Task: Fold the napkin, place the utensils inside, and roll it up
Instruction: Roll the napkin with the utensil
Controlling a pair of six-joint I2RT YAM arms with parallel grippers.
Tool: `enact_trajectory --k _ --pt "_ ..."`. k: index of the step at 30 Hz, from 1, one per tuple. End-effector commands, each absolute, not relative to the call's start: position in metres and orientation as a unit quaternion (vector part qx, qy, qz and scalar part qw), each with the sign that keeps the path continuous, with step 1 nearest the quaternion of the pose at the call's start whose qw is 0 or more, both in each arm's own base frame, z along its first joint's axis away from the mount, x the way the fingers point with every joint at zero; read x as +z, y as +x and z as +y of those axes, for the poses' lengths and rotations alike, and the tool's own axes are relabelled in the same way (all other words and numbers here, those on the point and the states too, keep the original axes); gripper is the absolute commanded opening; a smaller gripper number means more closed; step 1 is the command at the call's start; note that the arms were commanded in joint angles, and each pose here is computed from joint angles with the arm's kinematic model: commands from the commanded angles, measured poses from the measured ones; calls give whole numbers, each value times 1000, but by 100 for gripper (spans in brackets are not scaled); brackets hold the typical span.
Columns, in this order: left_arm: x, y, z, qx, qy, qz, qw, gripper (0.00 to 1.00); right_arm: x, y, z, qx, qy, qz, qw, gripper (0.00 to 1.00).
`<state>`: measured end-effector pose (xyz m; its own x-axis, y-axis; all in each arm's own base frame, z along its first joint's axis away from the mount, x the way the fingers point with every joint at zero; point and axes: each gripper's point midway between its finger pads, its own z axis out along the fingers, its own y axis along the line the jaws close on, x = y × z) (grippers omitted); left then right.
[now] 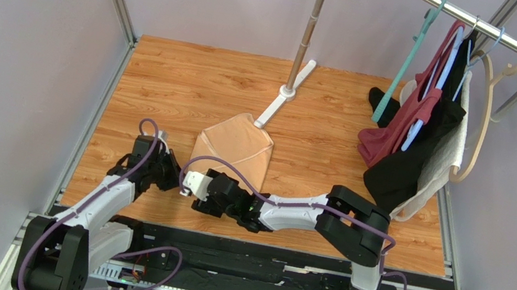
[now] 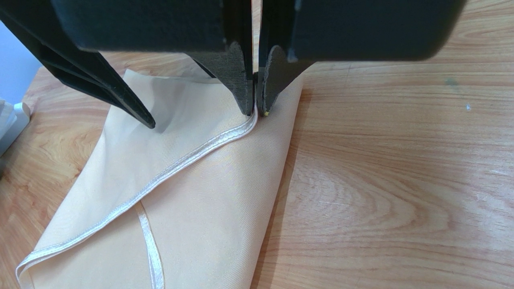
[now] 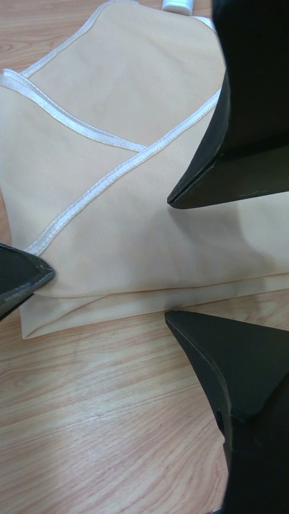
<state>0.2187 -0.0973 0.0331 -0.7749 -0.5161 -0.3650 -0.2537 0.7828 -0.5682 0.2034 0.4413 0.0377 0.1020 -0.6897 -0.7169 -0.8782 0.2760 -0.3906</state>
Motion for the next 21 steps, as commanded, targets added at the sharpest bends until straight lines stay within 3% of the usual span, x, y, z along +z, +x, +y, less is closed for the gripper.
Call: enact_trajectory --k 1,9,15,18,21 --pt "45 230 -97 -250 -196 906 280 0 37 198 449 118 -598 647 458 67" --pt "46 230 -96 -247 -191 908 278 0 20 197 452 111 -609 658 430 67" --pt "44 230 -97 -247 -189 910 274 0 -3 206 446 72 -610 676 408 60" --pt "44 231 -97 -247 -189 911 272 0 -7 205 444 72 -613 678 398 55" --pt "42 231 -98 -248 -188 911 270 0 -14 202 442 72 -623 679 381 38"
